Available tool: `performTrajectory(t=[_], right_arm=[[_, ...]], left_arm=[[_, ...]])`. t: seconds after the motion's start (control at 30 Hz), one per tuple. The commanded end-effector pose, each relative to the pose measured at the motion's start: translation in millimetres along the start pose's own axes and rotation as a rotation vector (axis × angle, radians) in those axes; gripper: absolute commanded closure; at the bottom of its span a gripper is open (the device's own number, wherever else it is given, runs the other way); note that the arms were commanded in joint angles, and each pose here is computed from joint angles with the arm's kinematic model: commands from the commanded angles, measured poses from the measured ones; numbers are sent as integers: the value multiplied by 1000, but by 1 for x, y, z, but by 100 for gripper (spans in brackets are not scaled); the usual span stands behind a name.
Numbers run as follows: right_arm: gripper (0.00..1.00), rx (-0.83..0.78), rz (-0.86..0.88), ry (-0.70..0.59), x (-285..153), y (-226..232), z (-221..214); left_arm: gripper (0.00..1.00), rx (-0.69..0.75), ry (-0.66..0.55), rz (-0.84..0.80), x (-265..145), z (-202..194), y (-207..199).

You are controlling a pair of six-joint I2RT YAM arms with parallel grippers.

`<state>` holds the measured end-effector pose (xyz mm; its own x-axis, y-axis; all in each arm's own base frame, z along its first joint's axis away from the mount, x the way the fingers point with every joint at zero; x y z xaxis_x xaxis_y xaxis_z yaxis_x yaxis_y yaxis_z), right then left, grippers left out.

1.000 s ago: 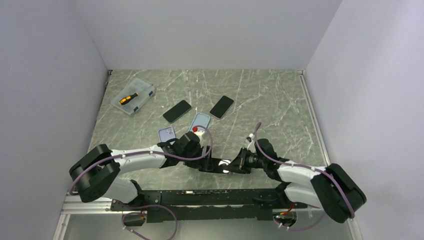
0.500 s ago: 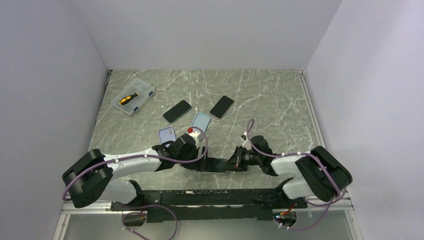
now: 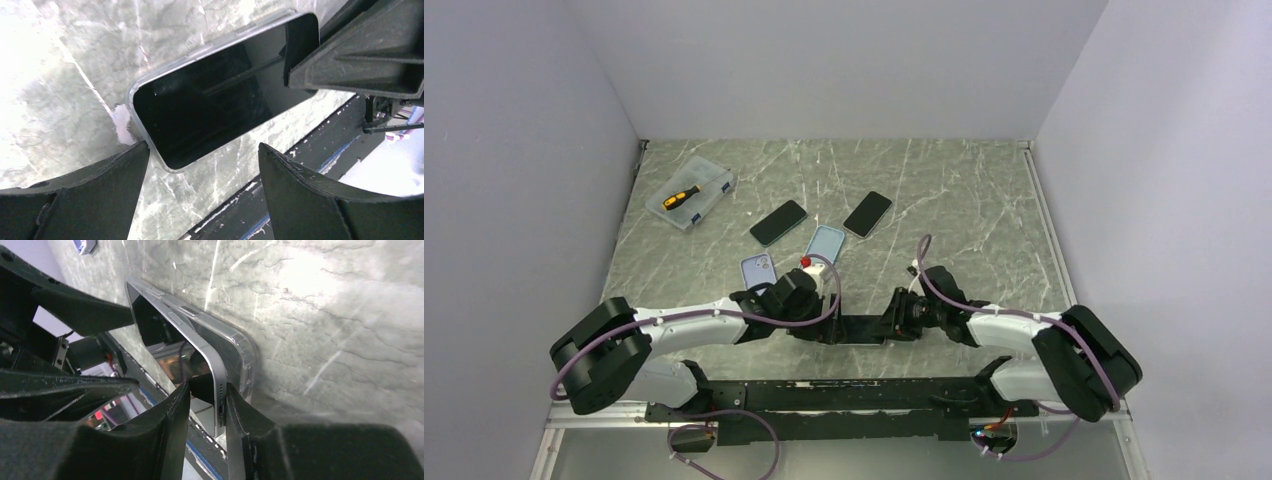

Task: Put the phone into the phone case

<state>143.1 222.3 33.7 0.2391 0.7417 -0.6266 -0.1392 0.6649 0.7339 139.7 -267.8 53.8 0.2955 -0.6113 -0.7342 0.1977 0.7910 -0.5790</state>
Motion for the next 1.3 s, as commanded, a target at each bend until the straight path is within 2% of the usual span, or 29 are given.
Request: performTrajectory(t=[0.0,0.23,0.83,1.07,1.27], right_arm=[[67,-37,-209,-30,-8,-28,4],[63,-93,-250,-61,-22,-18,19],[60,-233,-366,-90,-47,4,42],[71,-255,-431,-84,-46,-8,42],[74,-259,-435,-72,-41,-12,39]], left_arm=[[14,-21,63,-64,0,-14,-13],[15,-26,62,-65,1,-14,-12],[14,-19,58,-80,2,-11,-17],[15,3,57,-69,7,-4,-22],[16,23,55,-63,9,4,-29]])
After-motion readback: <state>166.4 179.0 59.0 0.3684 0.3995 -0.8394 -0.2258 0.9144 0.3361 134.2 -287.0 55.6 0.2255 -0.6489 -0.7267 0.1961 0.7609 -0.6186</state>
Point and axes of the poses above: each gripper's point midway between its finger pads, its own x axis out along the fingers, its own y axis along the line the jaws close on, z = x × y, the point moved 2 cm from there along -x, back along the fingers, and after that the axes turned 10 degrees about -x, right-handed, at the moved point
